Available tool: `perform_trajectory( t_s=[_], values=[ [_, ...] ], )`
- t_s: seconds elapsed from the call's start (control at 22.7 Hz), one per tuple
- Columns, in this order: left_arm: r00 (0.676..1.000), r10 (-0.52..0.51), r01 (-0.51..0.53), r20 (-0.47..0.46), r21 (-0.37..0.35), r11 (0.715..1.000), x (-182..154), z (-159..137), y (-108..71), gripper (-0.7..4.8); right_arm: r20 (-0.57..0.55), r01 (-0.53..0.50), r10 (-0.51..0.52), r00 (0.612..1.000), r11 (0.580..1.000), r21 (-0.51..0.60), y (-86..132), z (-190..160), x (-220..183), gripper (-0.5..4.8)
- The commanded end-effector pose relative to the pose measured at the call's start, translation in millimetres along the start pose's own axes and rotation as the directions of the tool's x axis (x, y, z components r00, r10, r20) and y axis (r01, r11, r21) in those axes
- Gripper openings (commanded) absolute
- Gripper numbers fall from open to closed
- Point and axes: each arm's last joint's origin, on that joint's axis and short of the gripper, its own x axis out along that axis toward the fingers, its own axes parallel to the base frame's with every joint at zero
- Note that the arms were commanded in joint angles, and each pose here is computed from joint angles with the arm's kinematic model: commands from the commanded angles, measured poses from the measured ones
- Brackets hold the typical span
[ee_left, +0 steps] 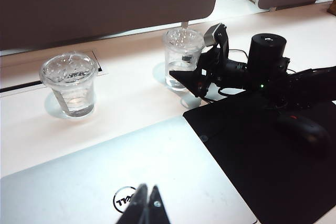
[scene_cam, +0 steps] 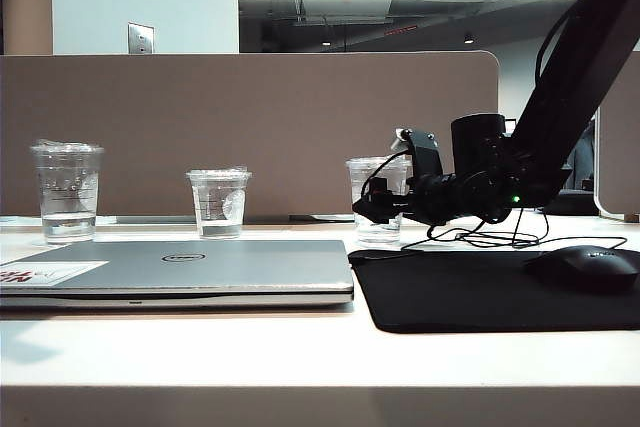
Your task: Pick up the coffee cup on the right and place it on the right side of the laptop.
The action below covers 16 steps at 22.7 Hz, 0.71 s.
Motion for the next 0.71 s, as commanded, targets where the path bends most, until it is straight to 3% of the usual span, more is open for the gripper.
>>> perform_trajectory(
  t_s=[0.04,0.71],
  values=[
    [1.0,-0.006,0.006,0.013,0.001,1.0,-1.0,2.7,-0.4,-0.06,0.038,0.014,-0.013,0.999,1.0,-0.025,0.0,6.3,0.6,4.79],
    [1.0,-0.006,0.006,0.0,0.0,1.0,0.5,1.5,-0.2,-0.06,0.071,0.011,-0.008,0.997,0.999,-0.04,3.3,9.9,1.8,4.79]
  ],
)
